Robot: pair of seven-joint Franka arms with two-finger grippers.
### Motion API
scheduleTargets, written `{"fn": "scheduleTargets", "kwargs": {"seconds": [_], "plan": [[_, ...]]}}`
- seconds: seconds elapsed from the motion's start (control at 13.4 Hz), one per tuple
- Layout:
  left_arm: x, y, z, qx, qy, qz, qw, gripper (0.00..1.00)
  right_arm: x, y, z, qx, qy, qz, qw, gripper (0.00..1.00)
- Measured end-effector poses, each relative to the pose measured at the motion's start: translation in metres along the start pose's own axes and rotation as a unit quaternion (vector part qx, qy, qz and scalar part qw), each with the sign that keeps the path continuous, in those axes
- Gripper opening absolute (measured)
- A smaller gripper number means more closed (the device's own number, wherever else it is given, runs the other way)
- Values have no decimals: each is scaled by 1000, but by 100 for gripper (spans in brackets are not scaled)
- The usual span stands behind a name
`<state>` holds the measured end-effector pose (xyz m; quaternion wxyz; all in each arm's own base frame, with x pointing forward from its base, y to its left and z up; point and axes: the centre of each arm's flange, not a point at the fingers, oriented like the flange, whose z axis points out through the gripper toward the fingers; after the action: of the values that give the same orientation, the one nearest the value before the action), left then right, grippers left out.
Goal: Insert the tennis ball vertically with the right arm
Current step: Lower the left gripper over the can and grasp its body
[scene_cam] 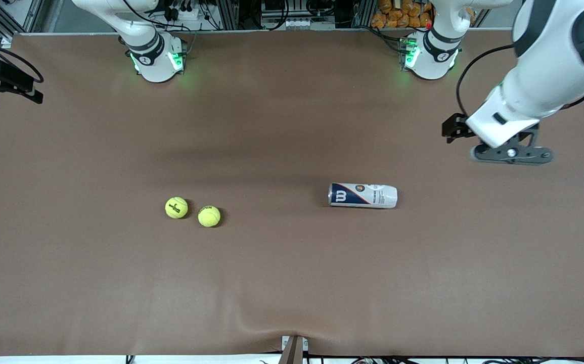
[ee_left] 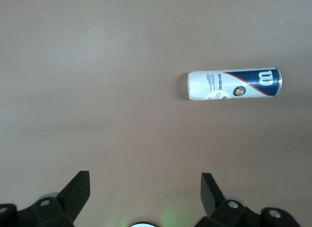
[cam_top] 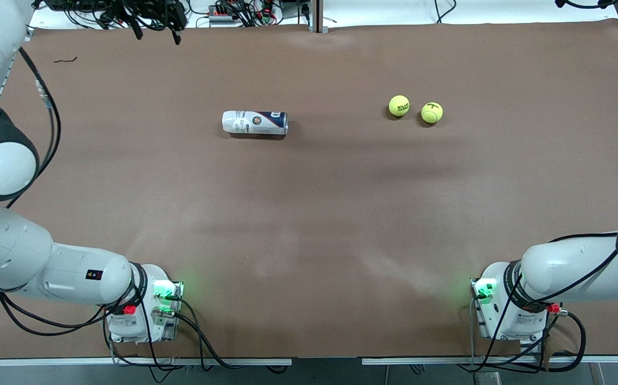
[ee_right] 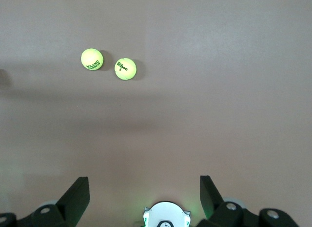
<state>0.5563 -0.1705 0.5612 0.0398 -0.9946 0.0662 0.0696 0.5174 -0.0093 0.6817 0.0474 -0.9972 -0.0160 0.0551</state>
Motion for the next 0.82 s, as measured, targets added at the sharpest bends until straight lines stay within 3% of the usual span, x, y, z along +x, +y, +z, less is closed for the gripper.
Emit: {"fn": "scheduleTargets", "kwargs": {"seconds": [0.82], "plan": [[22, 129, 115, 62, -83, 117, 988, 100, 0, -1, 0, 0, -1, -1, 1000, 100]]}}
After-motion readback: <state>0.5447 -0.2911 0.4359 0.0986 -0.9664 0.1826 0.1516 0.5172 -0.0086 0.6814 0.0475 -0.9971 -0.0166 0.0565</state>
